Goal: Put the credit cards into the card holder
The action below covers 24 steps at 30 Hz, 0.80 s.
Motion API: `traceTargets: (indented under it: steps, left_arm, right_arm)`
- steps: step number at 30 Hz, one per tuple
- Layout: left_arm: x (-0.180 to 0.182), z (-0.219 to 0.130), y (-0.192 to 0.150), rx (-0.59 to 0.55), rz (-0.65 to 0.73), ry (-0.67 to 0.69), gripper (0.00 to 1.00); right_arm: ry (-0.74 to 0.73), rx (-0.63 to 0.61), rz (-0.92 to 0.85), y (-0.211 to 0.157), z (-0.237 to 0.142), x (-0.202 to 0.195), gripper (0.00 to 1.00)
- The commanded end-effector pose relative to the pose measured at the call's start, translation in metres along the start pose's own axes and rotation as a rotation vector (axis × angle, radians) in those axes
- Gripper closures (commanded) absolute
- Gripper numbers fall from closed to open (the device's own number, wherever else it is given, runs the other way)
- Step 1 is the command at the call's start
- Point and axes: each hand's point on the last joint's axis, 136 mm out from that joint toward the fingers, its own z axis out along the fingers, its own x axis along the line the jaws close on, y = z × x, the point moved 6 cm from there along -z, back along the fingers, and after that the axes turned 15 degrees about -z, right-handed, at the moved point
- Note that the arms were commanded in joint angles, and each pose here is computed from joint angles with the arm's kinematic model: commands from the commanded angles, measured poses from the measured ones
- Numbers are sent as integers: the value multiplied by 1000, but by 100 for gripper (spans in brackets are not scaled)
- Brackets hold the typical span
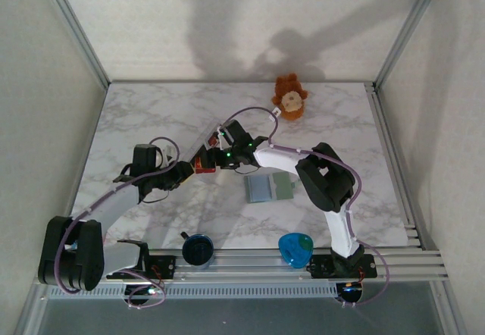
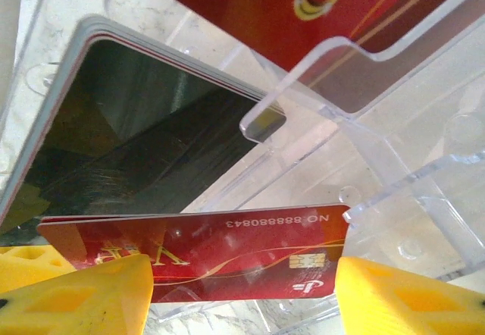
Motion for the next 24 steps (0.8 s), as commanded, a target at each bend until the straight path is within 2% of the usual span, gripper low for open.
traceTargets:
  steps: [1,11,21,24]
  left_arm:
    - [-3,2,1,-12,11,-8,70]
    - [-5,8,3,-6,11,-6,70]
    - [-1,13,3,2,14,12,70]
    - [0,14,3,2,17,16,70]
  right_arm:
    - [11,16,25,-6,7,-7,35]
    - [29,14,32,-7,7,-6,37]
    - [60,9,37,-7,6,-4,52]
    - [65,6,39,-6,5,-4,51]
